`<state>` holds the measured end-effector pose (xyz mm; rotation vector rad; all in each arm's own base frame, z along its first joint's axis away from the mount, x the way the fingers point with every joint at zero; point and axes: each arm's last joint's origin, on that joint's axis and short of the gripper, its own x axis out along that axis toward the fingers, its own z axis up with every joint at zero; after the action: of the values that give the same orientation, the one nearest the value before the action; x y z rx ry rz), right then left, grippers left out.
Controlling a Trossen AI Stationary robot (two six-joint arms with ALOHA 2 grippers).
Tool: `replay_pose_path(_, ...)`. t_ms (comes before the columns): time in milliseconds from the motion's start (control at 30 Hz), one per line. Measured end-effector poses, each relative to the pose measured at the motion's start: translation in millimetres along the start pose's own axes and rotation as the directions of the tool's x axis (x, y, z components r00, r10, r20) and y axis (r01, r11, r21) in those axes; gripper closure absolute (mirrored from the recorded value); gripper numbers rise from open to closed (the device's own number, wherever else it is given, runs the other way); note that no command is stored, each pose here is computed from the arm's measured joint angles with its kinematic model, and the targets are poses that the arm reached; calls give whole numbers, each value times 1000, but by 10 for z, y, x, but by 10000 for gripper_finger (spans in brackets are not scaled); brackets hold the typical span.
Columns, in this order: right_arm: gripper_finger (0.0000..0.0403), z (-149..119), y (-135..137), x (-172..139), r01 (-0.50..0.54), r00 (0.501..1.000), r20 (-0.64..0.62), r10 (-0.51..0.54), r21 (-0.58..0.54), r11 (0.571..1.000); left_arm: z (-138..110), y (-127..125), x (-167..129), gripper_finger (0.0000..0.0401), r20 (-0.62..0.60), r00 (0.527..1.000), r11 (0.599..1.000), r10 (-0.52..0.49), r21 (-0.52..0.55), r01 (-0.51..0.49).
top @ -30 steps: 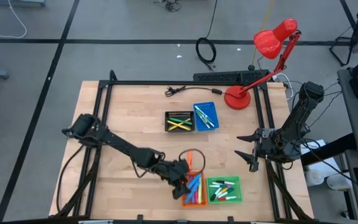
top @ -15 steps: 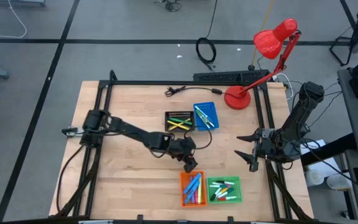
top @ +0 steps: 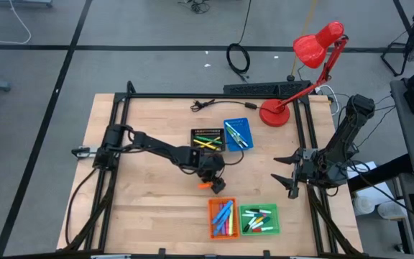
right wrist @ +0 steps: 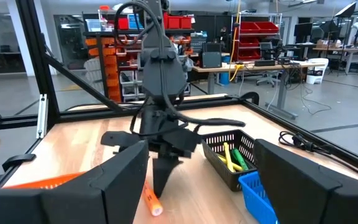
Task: Pick & Place Markers
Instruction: Put the orange highlighter pen into the orange bin
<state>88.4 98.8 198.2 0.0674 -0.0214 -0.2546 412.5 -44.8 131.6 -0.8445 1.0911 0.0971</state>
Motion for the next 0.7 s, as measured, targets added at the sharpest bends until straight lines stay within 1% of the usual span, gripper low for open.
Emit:
replay_pose_path(67, 124, 0, 0, 0, 0, 1000, 0, 0, 0, 1000, -48, -5, -85, 109, -20, 999, 999, 44, 4, -44)
replay_pose_path(133, 124, 0, 0, 0, 0, 1000, 0, 0, 0, 1000, -92, -33, -195, 109, 2, 994, 993, 108, 43, -108)
replay_pose_path(233, 124, -3, 0, 0, 0, 1000, -1, 0, 0, 1000, -156, -149, -393, 109, 92, 978, 969, 186, 149, -198)
replay_pose_path(300, 124, -3, 0, 0, 0, 1000, -1, 0, 0, 1000, -232, -226, -482, 109, 160, 954, 929, 255, 232, -288)
replay_pose_path(333, 124, -2, 0, 0, 0, 1000, -1, 0, 0, 1000, -285, -248, -480, 109, 187, 936, 901, 297, 271, -340)
replay_pose_path(400, 124, -2, 0, 0, 0, 1000, -1, 0, -1, 1000, -404, -298, -438, 109, 228, 908, 845, 353, 339, -414)
replay_pose_path(467, 124, -2, 0, 0, 0, 1000, -1, 0, -1, 1000, -484, -361, -382, 109, 265, 894, 798, 360, 408, -442)
replay_pose_path(533, 124, -2, 0, 0, 0, 1000, -1, 0, 0, 1000, -527, -419, -310, 109, 286, 898, 766, 333, 473, -435)
replay_pose_path(600, 124, 0, 0, 0, 0, 1000, 0, 0, 3, 1000, -550, -441, -200, 109, 294, 905, 743, 308, 519, -422)
replay_pose_path(700, 124, 0, 0, 0, 0, 1000, 0, 0, 4, 1000, -572, -442, -43, 109, 304, 909, 724, 286, 553, -413)
